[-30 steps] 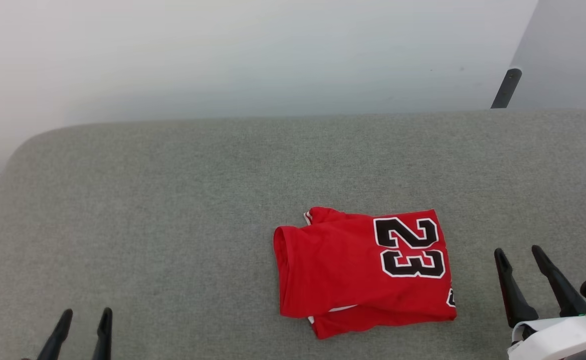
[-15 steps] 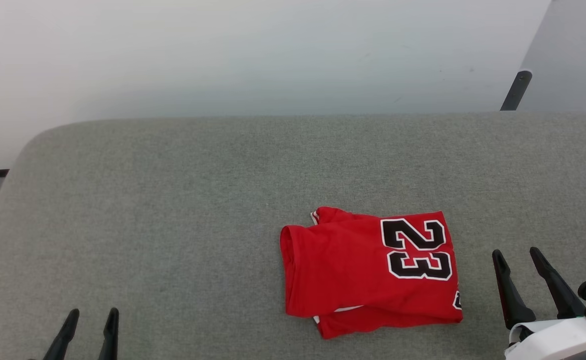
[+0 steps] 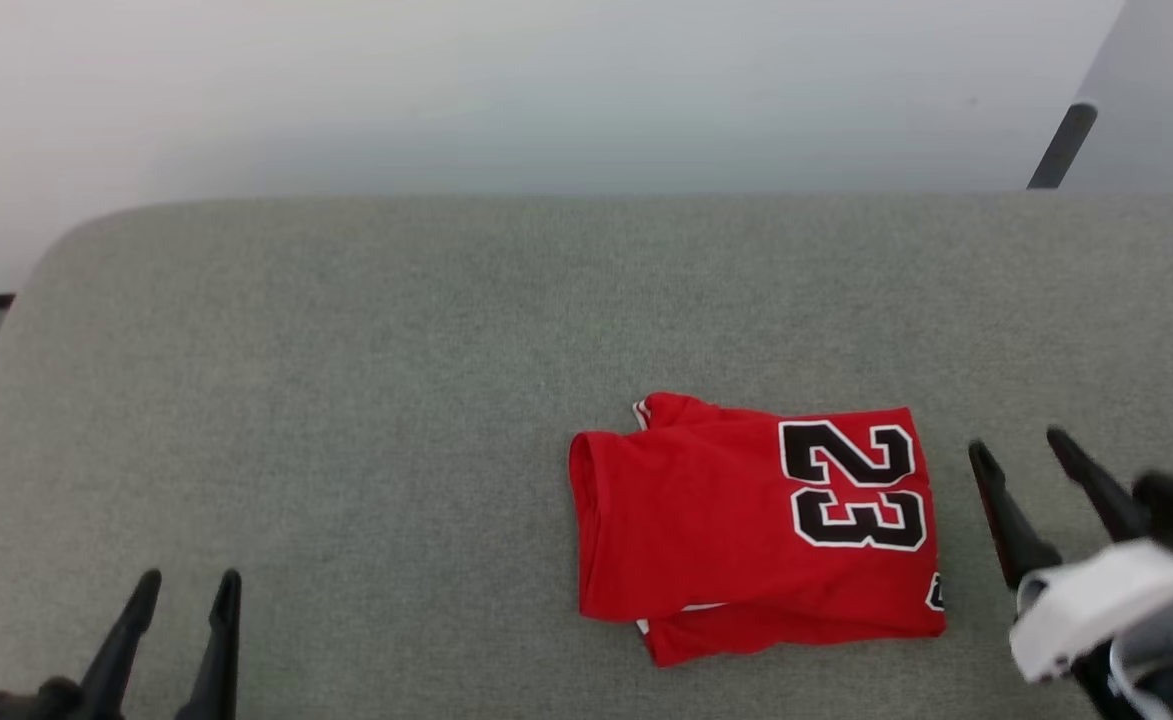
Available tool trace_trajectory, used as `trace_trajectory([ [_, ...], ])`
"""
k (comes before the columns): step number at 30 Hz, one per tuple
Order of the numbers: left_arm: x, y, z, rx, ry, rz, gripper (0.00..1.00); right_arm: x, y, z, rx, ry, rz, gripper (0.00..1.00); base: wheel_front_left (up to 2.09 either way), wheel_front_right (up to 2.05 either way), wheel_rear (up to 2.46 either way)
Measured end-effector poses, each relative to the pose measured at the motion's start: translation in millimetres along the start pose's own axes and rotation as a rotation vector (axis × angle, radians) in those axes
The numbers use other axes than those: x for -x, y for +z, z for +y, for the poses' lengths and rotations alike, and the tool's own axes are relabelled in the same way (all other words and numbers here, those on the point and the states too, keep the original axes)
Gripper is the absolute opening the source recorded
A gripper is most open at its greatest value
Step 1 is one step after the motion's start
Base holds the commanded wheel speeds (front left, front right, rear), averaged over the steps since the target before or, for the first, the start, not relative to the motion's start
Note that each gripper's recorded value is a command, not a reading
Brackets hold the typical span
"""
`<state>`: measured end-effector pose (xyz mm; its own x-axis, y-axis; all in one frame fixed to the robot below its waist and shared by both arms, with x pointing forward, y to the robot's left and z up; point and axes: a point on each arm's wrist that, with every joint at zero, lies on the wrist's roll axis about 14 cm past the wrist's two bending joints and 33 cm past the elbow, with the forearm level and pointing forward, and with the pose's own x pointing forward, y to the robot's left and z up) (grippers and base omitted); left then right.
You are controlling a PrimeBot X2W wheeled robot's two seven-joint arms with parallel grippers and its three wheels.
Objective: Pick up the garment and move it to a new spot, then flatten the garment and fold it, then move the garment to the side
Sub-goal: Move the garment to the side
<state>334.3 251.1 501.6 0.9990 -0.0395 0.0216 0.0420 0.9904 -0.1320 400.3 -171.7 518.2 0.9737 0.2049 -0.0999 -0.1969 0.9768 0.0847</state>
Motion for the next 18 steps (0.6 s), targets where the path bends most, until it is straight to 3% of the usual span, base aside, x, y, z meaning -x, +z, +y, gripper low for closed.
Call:
trace_trajectory([
  [4,-11.9,0.2,0.4,0.004,-0.010,0.002,1.00,-22.7,-9.9,-0.1,0.044,0.019,0.164,1.00,0.00,0.00,0.00],
  [7,-21.2,-2.6,-1.3,0.008,-0.025,0.012,1.00,-23.8,-49.7,2.3,0.020,0.037,0.423,1.00,0.00,0.00,0.00],
  [10,-29.5,-5.4,-2.1,0.016,-0.034,0.020,1.00,-30.7,-58.0,-5.2,-0.006,0.013,0.550,1.00,0.00,0.00,0.00],
  [13,-37.1,-8.9,-2.4,0.023,-0.040,0.030,1.00,-29.7,-77.5,5.2,-0.073,0.030,0.686,1.00,0.00,0.00,0.00],
  [18,-52.2,-14.6,-2.5,0.030,-0.054,0.046,1.00,-23.5,-109.3,25.2,-0.092,0.072,0.899,1.00,0.00,0.00,0.00],
])
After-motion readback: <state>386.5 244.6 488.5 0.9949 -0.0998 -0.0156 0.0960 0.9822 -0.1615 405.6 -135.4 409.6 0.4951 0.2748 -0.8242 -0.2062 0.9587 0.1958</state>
